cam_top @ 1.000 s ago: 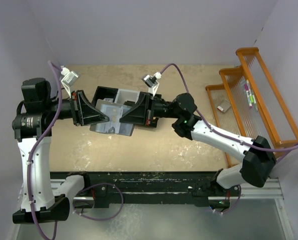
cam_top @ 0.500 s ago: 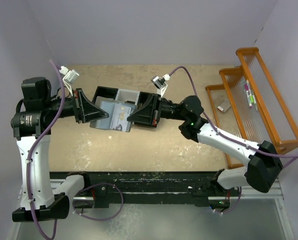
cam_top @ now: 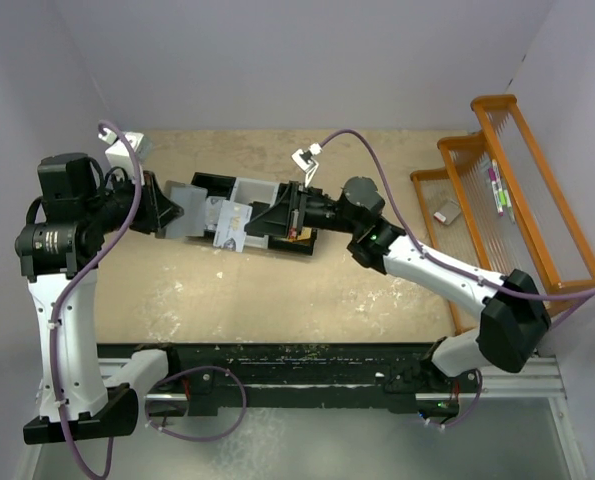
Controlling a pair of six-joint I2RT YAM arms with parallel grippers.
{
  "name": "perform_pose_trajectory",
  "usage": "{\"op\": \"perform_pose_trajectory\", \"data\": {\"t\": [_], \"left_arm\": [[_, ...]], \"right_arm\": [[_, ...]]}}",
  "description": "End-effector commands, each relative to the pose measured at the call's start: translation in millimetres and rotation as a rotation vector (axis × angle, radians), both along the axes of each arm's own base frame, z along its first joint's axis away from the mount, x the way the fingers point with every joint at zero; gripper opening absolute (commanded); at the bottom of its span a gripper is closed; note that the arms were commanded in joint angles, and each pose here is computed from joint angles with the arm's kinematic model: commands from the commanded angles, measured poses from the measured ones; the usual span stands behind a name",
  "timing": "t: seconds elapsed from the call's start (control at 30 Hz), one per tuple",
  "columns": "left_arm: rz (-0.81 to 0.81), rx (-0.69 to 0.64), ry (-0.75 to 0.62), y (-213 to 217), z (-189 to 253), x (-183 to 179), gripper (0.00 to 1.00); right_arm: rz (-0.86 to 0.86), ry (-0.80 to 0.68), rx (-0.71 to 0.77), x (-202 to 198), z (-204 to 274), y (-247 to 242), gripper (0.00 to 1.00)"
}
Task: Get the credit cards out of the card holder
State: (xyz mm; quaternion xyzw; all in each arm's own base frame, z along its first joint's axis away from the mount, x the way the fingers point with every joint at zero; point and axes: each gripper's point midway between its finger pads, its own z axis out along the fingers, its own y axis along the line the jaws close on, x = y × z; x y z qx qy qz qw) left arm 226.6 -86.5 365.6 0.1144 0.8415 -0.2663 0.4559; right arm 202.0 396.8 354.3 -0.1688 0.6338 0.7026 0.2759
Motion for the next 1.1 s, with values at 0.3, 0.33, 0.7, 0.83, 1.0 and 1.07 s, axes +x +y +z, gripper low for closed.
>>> {"op": "perform_pose_trajectory", "data": {"t": [0.3, 0.33, 0.7, 0.83, 1.0, 1.07], "left_arm": [[0.211, 0.343, -0.152, 63, 8, 10, 0.00], [0.192, 0.337, -0.157, 59, 9, 7, 0.00], [0.023, 0.272, -0.200, 28, 23, -29, 0.00], [-0.055, 0.203, -0.204, 11, 30, -39, 0.00], [-0.137, 0.117, -0.207, -8, 40, -49, 0.00], [-0.159, 0.096, -0.209, -12, 42, -53, 0.00]], "right_arm": [[-0.231, -0.015, -0.239, 116, -54, 44, 0.00], [-0.240, -0.020, -0.252, 126, -58, 51, 0.00], [-0.319, 0.000, -0.365, 215, -134, 110, 0.00], [-0.349, 0.005, -0.388, 233, -160, 119, 0.00], [-0.367, 0.018, -0.402, 244, -182, 125, 0.00], [-0.371, 0.019, -0.405, 246, -186, 126, 0.00]]}}
